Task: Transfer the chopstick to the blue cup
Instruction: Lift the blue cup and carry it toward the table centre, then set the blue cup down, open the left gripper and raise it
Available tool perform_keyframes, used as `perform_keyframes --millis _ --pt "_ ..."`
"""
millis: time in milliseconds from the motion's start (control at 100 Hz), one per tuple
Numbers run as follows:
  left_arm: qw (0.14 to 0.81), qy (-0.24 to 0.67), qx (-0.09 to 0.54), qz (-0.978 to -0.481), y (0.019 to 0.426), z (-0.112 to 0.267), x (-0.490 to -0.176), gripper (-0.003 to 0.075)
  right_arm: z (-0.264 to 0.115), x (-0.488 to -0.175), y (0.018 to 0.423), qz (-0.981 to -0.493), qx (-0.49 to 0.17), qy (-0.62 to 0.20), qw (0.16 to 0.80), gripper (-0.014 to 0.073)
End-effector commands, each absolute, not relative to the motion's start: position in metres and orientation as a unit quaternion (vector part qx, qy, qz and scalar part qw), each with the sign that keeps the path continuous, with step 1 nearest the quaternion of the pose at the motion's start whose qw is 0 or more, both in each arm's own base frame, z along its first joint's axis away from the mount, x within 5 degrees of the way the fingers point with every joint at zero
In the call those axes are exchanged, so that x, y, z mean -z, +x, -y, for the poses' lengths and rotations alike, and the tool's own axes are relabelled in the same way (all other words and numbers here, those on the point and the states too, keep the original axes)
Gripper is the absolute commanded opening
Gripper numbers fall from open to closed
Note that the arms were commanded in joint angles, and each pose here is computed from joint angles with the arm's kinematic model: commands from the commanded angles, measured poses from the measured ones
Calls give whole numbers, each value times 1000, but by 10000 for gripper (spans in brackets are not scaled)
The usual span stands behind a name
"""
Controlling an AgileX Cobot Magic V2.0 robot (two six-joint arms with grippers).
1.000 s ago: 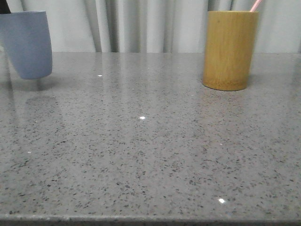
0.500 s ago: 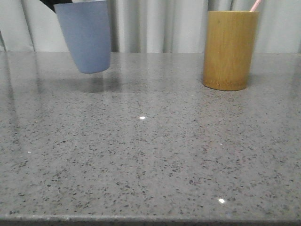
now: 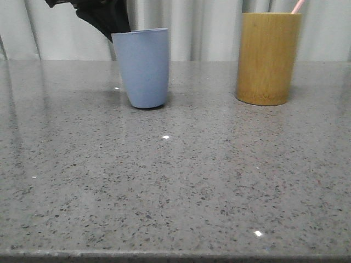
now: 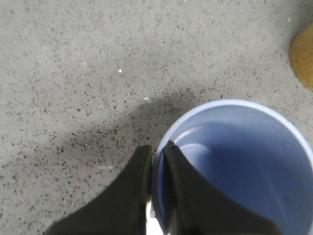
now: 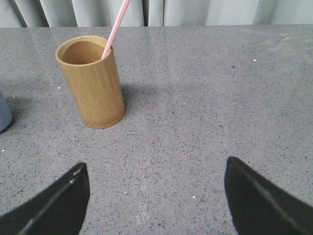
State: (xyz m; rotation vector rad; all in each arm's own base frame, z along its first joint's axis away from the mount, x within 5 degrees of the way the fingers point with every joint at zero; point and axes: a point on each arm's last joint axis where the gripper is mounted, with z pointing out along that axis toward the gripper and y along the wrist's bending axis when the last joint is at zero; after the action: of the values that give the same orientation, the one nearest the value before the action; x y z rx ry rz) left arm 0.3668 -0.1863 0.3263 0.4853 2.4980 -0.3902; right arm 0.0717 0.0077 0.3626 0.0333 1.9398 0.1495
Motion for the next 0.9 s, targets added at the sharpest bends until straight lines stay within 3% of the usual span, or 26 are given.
perform_keyframes --millis 0,430,530,770,890 --pt "325 175 167 -914 361 187 -355 -19 -7 -378 75 -796 -64 17 602 571" --pt "323 177 168 -914 361 188 -354 -1 -7 -378 75 -796 -64 17 602 571" --pt "321 178 175 -914 360 189 -354 94 -7 -378 75 -796 -64 17 602 571" --pt "314 179 175 -916 359 189 -354 418 -7 -378 75 -796 -64 17 602 571" --pt "320 178 177 -913 357 188 -359 476 -7 -378 75 -796 -64 17 602 571"
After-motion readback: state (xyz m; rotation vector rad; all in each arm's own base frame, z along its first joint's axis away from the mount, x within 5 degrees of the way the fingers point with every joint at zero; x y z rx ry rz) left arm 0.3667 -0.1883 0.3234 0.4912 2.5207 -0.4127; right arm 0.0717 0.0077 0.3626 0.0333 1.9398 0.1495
